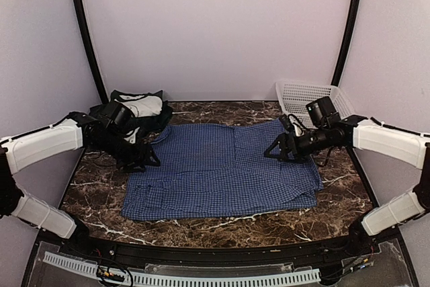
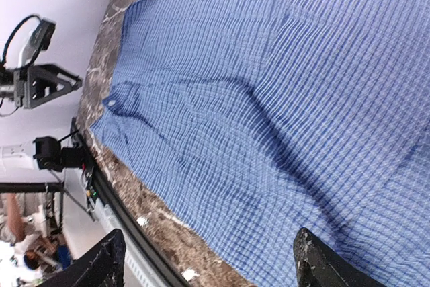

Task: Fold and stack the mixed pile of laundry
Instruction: Adjust the 1/3-folded shirt at the center of the board, then smooth out the 1/3-folded shirt at the center of the board.

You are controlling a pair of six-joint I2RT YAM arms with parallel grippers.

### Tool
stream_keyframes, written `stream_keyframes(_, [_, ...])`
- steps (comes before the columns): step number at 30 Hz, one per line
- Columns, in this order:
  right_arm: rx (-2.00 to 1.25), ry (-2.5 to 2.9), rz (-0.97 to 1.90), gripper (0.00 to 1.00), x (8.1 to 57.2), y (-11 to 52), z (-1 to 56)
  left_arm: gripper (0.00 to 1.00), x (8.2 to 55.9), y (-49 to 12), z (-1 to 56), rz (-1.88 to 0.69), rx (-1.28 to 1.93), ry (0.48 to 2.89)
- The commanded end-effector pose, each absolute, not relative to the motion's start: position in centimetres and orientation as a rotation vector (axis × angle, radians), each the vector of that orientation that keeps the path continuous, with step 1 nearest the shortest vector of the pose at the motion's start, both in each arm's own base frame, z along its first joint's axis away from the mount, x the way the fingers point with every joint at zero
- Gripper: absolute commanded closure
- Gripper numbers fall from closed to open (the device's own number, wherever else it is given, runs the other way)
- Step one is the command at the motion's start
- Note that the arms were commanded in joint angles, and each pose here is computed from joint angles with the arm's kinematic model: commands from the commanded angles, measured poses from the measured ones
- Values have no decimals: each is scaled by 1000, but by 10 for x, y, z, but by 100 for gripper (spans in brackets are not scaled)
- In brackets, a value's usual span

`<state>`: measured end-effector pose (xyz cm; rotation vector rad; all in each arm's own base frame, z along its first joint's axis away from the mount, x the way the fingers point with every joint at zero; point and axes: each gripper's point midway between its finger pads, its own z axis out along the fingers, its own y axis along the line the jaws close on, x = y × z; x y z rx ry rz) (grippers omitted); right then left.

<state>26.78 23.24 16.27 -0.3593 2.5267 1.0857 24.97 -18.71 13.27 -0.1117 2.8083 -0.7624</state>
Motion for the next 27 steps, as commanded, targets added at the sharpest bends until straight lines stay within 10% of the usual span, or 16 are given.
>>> stream_keyframes(1, [-364, 2612, 1284, 18, 235, 258, 132, 40, 261, -232, 120, -917, 78, 2766])
stream_keyframes(10, [-219, 2841, 964, 21, 236, 221, 61, 41, 260, -249, 81, -930, 97, 2823])
stream_keyframes(16, [-249, 2693, 875, 26, 249, 206, 120, 41, 263, -252, 85, -942, 115, 2805])
stream_keyframes(27, [84, 2815, 866, 61, 193, 184, 131, 38, 291, -267, 108, -846, 248, 2728])
